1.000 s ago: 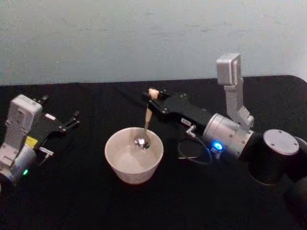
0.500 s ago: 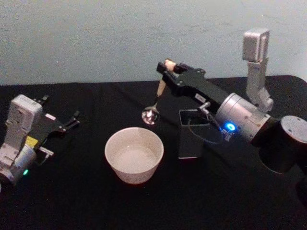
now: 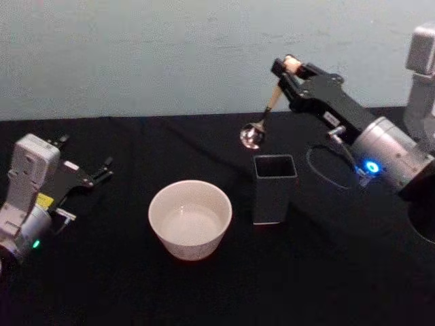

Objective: Pick up the stirring spoon with one hand, stir inside the cup, then place it back in its original position.

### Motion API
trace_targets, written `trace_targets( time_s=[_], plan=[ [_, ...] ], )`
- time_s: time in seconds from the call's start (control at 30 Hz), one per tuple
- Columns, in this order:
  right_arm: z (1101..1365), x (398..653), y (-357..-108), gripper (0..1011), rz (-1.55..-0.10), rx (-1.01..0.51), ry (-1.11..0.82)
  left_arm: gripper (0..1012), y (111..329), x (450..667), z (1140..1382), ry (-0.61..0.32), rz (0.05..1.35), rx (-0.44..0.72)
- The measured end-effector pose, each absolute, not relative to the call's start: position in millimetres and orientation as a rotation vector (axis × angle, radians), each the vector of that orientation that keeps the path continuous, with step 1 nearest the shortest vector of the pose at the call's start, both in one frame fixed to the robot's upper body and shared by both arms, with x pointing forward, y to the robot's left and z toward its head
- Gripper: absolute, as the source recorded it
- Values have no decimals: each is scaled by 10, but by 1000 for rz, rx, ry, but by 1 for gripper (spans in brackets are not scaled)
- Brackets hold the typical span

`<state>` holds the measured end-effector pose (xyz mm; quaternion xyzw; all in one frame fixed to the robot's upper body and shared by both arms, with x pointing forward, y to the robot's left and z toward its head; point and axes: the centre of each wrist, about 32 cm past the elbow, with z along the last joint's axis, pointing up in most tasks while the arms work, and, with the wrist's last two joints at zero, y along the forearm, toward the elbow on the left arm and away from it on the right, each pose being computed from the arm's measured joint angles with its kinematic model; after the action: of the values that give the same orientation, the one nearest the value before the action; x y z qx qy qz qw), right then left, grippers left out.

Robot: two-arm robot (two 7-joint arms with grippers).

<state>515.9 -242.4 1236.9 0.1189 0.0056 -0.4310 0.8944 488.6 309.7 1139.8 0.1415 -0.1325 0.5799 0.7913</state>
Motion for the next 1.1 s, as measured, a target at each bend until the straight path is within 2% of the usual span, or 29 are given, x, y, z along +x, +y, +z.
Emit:
trace_targets(
  time_s=[0.43, 1.1],
  plan=[
    [12282, 5035, -2596, 212, -919, 195, 27, 1001, 3097, 4886, 11398, -285, 1248, 304],
    [11930, 5011, -2614, 212, -931, 77, 109, 1001, 3097, 4886, 11398, -285, 1248, 304]
  ],
)
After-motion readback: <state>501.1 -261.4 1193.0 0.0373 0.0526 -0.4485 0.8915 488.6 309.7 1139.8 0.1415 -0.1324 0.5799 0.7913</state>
